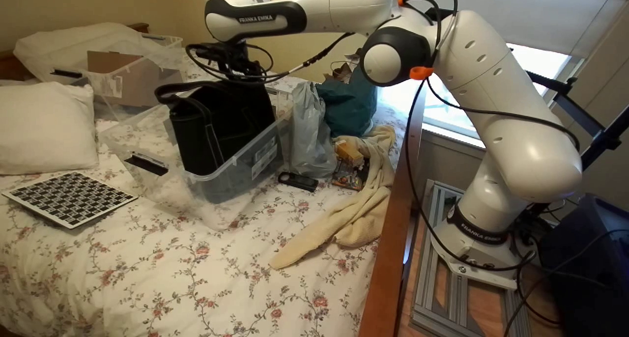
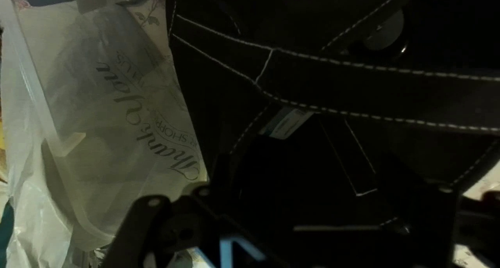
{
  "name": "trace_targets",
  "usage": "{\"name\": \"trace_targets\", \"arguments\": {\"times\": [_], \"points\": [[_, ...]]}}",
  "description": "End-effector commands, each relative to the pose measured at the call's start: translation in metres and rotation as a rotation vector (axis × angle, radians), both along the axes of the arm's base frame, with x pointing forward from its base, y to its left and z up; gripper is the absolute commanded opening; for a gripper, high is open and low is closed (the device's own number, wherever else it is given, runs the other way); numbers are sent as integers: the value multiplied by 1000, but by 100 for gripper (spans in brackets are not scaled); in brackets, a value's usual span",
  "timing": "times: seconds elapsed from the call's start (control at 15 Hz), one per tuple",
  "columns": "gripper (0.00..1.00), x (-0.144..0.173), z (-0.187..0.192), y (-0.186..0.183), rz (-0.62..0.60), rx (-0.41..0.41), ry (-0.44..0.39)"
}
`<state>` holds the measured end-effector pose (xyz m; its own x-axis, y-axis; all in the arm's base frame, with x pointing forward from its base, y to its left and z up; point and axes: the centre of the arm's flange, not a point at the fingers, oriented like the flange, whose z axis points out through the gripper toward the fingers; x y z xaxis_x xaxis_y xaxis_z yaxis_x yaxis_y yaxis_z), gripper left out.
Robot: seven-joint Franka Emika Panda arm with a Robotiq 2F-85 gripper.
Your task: Put the grey box inside the black bag.
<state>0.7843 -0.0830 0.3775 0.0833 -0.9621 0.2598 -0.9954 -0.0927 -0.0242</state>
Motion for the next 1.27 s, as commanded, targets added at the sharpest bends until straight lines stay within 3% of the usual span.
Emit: {"name": "trace_targets", "arguments": {"times": [0.0,0.2,0.67,0.87,1.07,1.13,1.2], "points": [[100,-29,13,6,8,-38,-47],[100,-37,21,8,97,-58,-89],[100,-62,32,22,512,-80,-136],[100,-72,39,26,662,-42,-117],[100,-86,43,32,767,-14,-67],[100,-48,39,29,701,-49,-84],[100,-55,40,30,726,-42,-74]]}}
